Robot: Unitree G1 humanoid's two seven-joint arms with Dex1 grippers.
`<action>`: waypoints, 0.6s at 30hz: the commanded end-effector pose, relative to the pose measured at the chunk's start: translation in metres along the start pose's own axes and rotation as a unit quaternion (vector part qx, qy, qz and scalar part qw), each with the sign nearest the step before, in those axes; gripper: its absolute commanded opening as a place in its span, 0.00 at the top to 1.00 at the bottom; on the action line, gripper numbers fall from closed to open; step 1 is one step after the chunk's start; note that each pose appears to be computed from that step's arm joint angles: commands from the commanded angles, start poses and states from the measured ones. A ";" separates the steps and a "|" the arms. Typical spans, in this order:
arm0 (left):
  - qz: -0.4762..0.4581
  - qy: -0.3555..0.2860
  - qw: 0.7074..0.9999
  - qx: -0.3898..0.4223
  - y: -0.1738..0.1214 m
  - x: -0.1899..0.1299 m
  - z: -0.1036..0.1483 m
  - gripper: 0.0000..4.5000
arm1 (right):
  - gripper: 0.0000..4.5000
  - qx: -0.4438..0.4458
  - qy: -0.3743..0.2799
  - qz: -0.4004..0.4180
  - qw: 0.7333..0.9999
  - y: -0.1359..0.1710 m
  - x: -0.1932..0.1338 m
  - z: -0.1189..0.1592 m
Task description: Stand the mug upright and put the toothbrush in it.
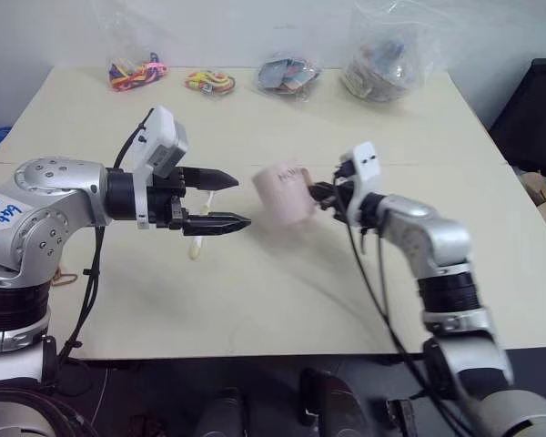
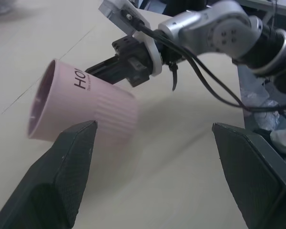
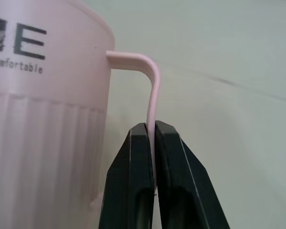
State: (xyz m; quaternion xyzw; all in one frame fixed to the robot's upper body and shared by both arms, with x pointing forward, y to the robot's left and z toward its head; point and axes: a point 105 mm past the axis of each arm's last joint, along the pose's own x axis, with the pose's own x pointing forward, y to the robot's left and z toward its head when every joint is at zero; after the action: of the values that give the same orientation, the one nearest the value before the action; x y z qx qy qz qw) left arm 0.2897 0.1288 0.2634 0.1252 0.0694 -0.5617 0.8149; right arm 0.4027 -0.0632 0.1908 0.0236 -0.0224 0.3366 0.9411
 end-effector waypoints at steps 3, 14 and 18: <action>0.035 -0.007 0.999 -0.006 0.006 -0.011 0.002 0.09 | 0.99 -0.095 -0.091 -0.062 0.989 0.001 -0.004 -0.016; 0.046 0.007 0.999 -0.007 0.012 -0.021 -0.006 0.09 | 0.99 -0.119 -0.081 -0.032 0.989 0.002 -0.042 -0.042; 0.039 0.003 0.999 -0.005 0.012 -0.016 -0.006 0.09 | 0.77 -0.123 -0.079 -0.008 0.989 0.008 -0.049 -0.033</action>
State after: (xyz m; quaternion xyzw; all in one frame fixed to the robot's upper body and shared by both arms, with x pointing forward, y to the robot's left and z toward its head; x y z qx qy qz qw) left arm 0.2968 0.1509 0.2562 0.1150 0.0888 -0.5246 0.8388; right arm 0.3653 -0.0886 0.1364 -0.0648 -0.1115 0.3088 0.9424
